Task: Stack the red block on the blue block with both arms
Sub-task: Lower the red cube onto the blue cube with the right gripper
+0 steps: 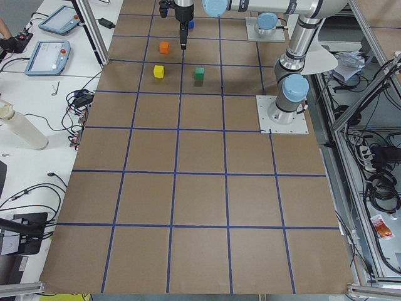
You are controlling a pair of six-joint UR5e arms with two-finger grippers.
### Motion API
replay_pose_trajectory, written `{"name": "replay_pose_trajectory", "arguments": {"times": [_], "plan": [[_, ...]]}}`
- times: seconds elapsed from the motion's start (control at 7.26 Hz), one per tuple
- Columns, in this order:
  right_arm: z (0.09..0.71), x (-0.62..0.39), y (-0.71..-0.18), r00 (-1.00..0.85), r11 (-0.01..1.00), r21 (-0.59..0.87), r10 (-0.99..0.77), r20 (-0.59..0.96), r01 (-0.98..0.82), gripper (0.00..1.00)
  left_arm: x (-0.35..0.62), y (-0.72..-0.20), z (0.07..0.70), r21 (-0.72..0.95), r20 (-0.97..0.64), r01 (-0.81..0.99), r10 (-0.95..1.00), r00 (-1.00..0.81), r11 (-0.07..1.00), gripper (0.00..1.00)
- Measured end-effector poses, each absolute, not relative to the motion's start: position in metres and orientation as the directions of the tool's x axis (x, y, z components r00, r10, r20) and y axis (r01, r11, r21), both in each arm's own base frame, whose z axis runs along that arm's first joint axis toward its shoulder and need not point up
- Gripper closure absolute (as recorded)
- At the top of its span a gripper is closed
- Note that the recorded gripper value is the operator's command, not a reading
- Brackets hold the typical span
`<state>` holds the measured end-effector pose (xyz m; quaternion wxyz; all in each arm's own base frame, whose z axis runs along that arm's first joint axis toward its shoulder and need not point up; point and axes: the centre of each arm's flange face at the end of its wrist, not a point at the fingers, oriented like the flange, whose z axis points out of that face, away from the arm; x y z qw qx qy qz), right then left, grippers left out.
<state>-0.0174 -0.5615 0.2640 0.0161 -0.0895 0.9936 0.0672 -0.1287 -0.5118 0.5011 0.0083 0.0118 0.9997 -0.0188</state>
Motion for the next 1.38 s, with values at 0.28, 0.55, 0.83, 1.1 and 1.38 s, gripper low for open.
{"name": "replay_pose_trajectory", "arguments": {"times": [0.28,0.55,0.83,1.1,1.38], "plan": [[0.2595,-0.0171,-0.5574,-0.984,0.974,0.146,-0.171,-0.043,-0.175,1.0,-0.1287,-0.5119,0.5011,-0.038,-0.017,0.024,0.023,-1.0,0.999,0.0],[0.2566,-0.0162,-0.5542,-0.985,0.973,0.152,-0.167,-0.046,-0.172,1.0,-0.1282,-0.5121,0.5017,-0.039,-0.017,0.023,0.022,-1.0,0.999,0.0],[0.2566,-0.0157,-0.5536,-0.984,0.973,0.153,-0.169,-0.05,-0.175,1.0,-0.1279,-0.5123,0.5016,-0.039,-0.017,0.022,0.022,-1.0,0.999,0.0],[0.2555,-0.0154,-0.5534,-0.983,0.971,0.154,-0.176,-0.055,-0.182,1.0,-0.1279,-0.5124,0.5015,-0.038,-0.017,0.022,0.022,-1.0,0.999,0.0],[0.2548,-0.0149,-0.5534,-0.982,0.971,0.153,-0.177,-0.061,-0.184,0.81,-0.1279,-0.5124,0.5015,-0.038,-0.017,0.022,0.022,-1.0,0.999,0.0]]}}
